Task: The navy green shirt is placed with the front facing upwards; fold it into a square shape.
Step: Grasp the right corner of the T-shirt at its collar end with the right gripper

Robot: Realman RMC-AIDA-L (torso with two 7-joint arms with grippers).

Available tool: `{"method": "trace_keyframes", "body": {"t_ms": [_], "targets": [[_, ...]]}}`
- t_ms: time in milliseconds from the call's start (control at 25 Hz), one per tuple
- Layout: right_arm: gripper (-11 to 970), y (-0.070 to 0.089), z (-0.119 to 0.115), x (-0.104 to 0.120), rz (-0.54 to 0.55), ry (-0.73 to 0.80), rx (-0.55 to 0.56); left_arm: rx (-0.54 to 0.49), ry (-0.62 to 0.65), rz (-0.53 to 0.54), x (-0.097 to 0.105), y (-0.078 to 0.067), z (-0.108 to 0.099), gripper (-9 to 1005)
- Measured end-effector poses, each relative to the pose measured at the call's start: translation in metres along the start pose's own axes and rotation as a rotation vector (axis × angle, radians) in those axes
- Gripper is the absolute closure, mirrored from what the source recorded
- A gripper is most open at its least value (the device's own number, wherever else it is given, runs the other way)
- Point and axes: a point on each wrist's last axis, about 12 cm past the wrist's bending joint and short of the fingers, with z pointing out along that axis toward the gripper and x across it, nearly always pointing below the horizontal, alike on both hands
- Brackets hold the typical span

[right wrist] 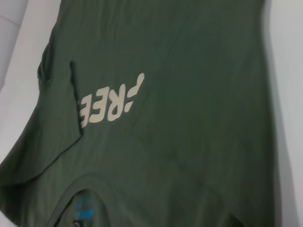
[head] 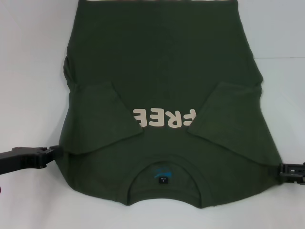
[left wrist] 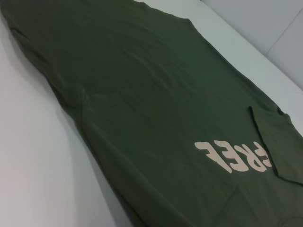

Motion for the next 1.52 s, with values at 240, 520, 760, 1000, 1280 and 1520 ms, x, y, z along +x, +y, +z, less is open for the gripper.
{"method": "trace_keyframes", "body": {"t_ms": [240,520,760,1000,1280,1520], "targets": [[59,0.009,0.007,-0.005,-0.017,0.017,-0.036,-0.002,-0.001,0.004,0.0,0.001,-0.001,967],[59,0.018,0.017,-0.01,-0.023,0.025,-0.059,-0.009,-0.002,0.011,-0.001,0.001,0.0,968],[60,0.018,0.019,-0.008,0.005,0.025,-0.06,-0.011,-0.005,0.01,0.0,0.001,0.0,968],[63,0.016,0.017,-0.007,0.021,0.013,-0.059,-0.009,-0.009,0.013,-0.001,0.001,0.001,968],[199,0.017,0.021,-0.008,0.035,0.001,-0.062,-0.006,-0.011,0.018,-0.003,0.001,0.001,968],[460,0.014,0.023,-0.008,0.061,-0.013,-0.044,-0.009,-0.013,0.019,-0.004,0.001,0.001,968]]}}
